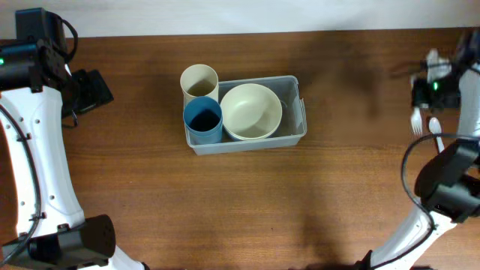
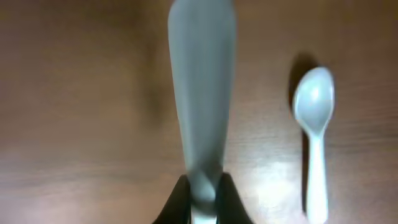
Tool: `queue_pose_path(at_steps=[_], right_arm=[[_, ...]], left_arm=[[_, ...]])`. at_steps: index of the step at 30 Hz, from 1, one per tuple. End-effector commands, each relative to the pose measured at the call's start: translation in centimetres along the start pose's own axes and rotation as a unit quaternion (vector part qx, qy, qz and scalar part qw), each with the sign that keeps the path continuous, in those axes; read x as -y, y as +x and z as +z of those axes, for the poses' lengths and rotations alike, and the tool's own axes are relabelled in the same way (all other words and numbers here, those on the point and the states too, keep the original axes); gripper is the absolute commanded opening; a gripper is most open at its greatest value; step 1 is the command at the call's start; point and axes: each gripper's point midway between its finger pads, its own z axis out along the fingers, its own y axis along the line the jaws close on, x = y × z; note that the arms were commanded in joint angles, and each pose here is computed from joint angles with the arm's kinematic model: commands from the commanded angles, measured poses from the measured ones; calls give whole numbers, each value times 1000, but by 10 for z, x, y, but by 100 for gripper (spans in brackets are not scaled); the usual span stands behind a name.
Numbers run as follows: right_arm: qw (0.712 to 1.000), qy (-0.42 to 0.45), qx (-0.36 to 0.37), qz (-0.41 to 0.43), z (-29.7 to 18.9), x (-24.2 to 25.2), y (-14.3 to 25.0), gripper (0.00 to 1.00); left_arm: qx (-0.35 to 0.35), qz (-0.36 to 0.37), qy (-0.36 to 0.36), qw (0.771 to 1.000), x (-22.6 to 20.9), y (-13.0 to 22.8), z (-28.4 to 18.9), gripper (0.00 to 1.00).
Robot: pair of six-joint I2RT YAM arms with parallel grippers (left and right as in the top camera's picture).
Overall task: Pack container
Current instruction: 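Carry the fork with the right gripper into the container's right side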
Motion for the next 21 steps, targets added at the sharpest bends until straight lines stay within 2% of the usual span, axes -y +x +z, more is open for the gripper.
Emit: queue_pose_path(at_steps=[1, 5, 12, 21], right_arm=[[991, -94, 78, -49, -77, -103, -49, 4], [983, -139, 70, -95, -97, -174, -43, 4], [971, -166, 45, -166, -94, -274, -23, 4], [965, -165, 28, -200, -81, -325, -3, 4]], left_arm=[[21, -10, 1, 1000, -5, -2, -14, 100], [21, -10, 1, 1000, -5, -2, -14, 100], [21, -10, 1, 1000, -5, -2, -14, 100], [21, -10, 1, 1000, -5, -2, -14, 100]])
